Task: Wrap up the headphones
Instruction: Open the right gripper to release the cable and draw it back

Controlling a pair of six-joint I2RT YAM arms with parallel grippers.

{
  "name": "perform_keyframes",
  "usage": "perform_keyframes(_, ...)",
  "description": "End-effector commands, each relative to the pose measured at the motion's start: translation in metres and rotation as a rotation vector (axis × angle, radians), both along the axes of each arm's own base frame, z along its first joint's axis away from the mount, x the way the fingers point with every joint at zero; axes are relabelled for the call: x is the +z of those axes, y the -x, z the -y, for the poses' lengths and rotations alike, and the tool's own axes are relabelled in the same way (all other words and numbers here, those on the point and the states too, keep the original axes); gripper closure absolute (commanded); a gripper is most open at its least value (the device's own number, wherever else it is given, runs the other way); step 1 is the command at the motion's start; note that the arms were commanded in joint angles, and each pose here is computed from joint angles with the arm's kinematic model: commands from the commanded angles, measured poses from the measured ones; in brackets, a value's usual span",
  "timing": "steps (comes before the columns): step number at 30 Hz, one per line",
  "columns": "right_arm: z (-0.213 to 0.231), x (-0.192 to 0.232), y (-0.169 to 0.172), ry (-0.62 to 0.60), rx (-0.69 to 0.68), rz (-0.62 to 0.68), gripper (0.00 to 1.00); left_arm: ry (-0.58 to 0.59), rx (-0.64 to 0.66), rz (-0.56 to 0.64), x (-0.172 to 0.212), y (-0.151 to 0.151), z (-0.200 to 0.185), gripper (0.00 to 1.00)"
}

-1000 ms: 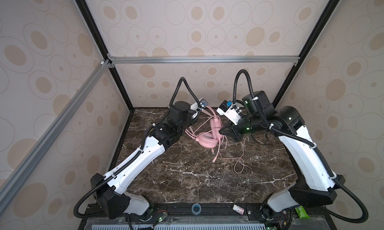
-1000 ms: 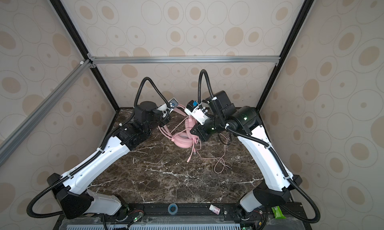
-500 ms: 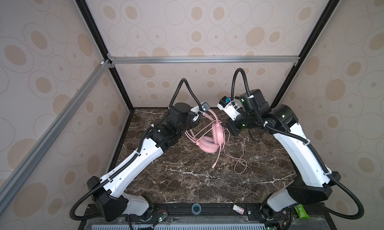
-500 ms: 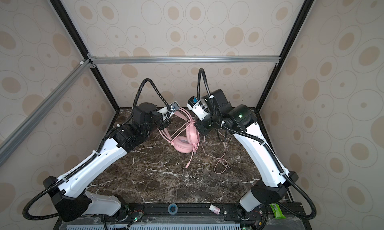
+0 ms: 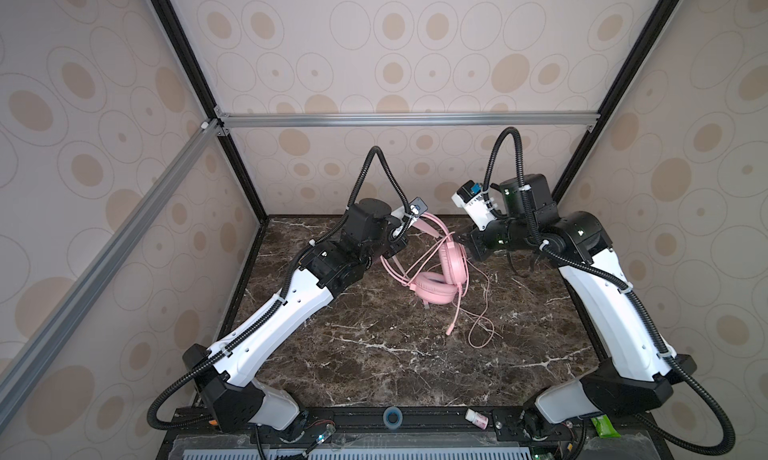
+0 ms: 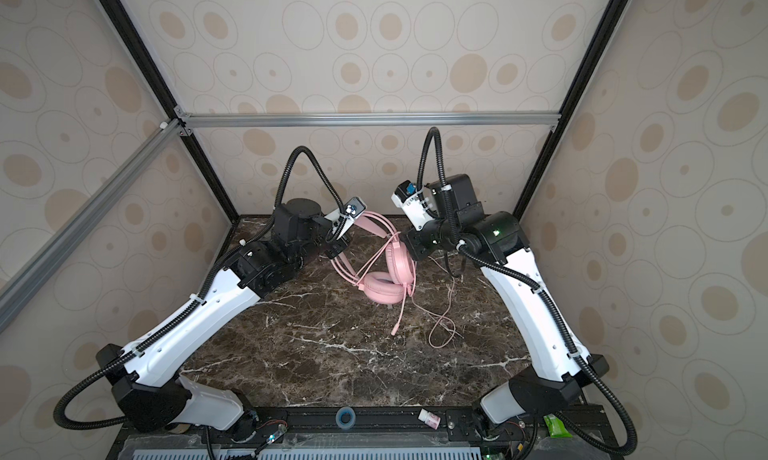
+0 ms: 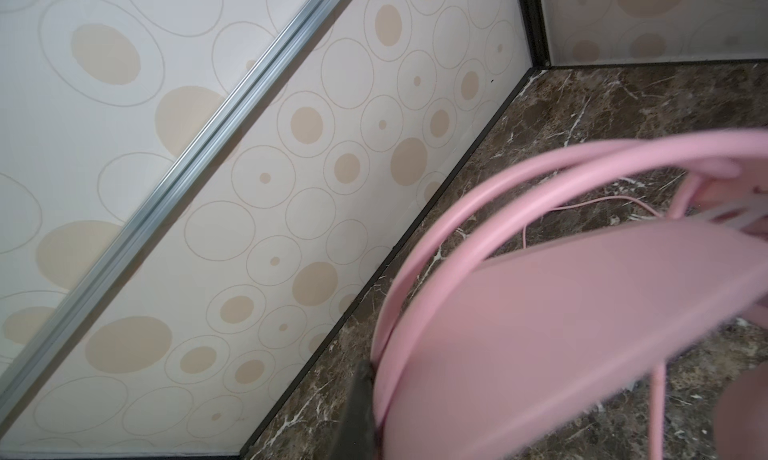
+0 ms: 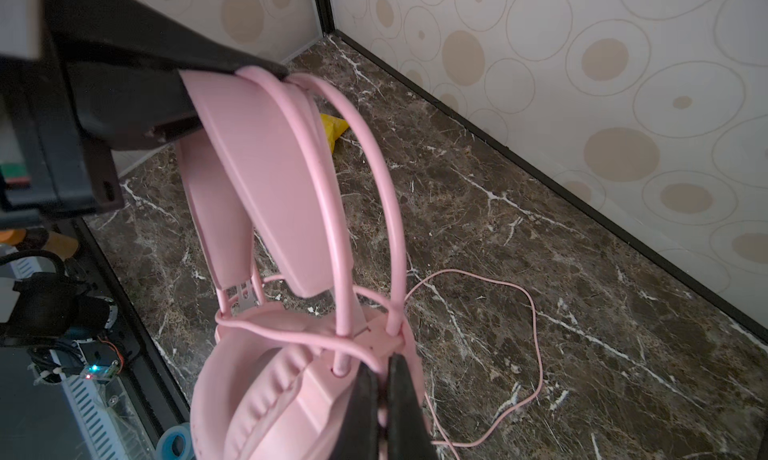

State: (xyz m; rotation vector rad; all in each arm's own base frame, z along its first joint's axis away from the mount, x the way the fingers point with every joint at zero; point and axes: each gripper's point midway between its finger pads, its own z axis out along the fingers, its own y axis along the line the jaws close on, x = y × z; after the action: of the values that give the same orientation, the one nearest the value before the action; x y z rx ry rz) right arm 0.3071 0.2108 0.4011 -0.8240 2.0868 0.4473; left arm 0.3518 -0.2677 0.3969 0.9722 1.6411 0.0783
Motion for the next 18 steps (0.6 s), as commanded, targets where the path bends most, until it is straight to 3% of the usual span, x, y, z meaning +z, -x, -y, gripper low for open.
perform_keyframes(1,0.001,0.033,-0.013,-0.087,0.002,0.103,1.00,0.158,-0.108,-0.002,0.041,0.021,0.012,1.00)
perform_keyframes(8,-0.008,0.047,-0.011,-0.124,0.065,0.129,1.00,0.205,-0.110,-0.009,0.053,0.018,0.010,1.00)
perform_keyframes(18,-0.004,0.058,-0.022,-0.198,0.028,0.166,0.94,0.242,-0.099,-0.023,0.056,0.015,0.002,1.00)
